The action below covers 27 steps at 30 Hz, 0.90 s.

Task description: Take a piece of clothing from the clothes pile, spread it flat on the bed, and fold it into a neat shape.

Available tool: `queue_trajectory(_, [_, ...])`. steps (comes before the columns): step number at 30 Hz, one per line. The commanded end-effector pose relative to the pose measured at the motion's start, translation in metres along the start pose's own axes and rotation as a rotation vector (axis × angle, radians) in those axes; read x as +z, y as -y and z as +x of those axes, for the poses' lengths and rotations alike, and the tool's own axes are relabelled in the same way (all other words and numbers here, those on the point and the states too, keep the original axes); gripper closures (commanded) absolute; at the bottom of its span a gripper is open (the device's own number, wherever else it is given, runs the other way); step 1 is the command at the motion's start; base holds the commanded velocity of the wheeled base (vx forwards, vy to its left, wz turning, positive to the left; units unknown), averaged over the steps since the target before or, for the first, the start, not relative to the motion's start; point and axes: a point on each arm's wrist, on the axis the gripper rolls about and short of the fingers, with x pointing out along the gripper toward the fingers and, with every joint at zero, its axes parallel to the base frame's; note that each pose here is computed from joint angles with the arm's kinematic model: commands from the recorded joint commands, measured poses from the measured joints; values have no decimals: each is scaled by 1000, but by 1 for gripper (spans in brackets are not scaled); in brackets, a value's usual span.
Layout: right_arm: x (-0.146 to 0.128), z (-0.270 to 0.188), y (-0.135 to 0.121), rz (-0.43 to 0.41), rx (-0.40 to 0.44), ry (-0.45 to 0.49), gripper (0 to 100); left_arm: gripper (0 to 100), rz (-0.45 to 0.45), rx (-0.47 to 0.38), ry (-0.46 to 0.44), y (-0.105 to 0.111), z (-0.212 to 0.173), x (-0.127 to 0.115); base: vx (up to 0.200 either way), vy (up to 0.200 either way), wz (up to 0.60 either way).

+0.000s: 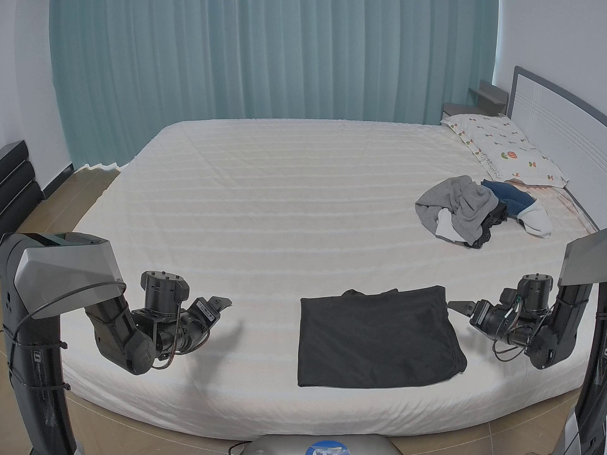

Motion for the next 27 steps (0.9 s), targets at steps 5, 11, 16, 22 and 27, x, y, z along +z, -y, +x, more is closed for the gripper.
queue_trajectory(5, [21,62,-10,133,14,-33,0,0,0,2,0,0,0,0,0,0,0])
queue_trajectory(11, [25,76,-12,140,16,-40,0,0,0,2,0,0,0,0,0,0,0])
queue_trajectory(16, [28,86,-9,144,-10,-2,0,0,1,2,0,0,0,0,0,0,0])
queue_trajectory(22, [27,92,-6,146,-23,3,100,0,1,2,0,0,0,0,0,0,0])
queue_trajectory(27, [31,93,-2,163,-30,15,100,0,1,3,-1,-1,0,0,0,0,0])
